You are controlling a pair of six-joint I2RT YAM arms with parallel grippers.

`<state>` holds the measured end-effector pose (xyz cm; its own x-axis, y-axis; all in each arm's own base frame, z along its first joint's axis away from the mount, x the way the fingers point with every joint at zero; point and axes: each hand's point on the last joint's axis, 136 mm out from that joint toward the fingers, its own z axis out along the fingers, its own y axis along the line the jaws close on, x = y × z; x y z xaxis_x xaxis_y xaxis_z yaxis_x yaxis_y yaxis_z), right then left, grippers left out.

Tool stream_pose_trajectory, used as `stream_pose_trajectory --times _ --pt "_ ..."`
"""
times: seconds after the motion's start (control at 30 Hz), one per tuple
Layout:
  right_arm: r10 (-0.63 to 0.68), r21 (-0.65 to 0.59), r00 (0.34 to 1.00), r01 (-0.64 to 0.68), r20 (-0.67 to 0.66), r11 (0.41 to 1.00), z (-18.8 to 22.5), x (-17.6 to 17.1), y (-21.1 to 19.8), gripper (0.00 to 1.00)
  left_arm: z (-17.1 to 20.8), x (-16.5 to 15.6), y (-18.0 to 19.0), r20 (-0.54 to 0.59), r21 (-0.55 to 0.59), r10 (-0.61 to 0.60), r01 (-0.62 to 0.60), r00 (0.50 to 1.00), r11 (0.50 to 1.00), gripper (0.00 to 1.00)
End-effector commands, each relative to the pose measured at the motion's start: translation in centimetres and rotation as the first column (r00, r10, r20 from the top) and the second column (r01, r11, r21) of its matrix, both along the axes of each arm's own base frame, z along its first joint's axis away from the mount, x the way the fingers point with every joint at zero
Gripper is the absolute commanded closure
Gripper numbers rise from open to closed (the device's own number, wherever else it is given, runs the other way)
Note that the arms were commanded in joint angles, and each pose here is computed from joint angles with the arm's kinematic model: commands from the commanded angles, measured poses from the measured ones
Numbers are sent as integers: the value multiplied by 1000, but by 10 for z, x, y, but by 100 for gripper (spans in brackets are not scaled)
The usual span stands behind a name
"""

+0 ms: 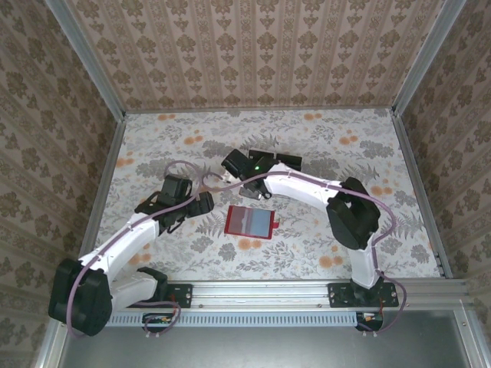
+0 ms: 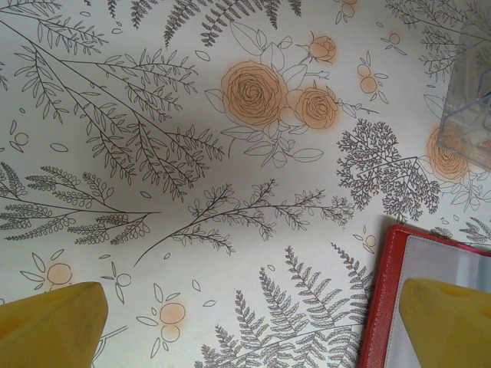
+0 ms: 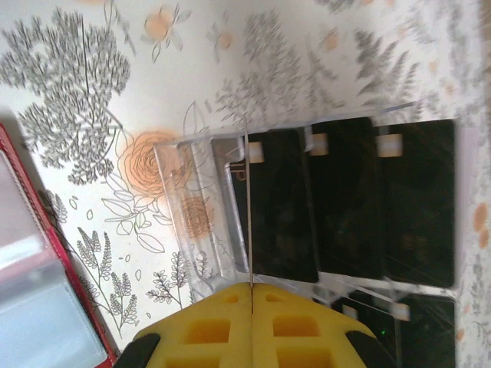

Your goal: Put the credit cards into the card holder

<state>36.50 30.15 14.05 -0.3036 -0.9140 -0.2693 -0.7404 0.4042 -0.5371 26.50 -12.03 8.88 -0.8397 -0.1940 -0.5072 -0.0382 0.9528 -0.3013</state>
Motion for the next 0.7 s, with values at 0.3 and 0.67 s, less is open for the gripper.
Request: stream_pose_trajectory --times 0.3,0.67 --pt "-308 550 922 387 -234 740 63 -59 8 100 5 -1 -6 -10 28 -62 62 998 998 0" --pt "-332 657 674 732 -659 180 -8 -94 13 100 -6 -8 -16 -43 128 -151 155 988 980 0"
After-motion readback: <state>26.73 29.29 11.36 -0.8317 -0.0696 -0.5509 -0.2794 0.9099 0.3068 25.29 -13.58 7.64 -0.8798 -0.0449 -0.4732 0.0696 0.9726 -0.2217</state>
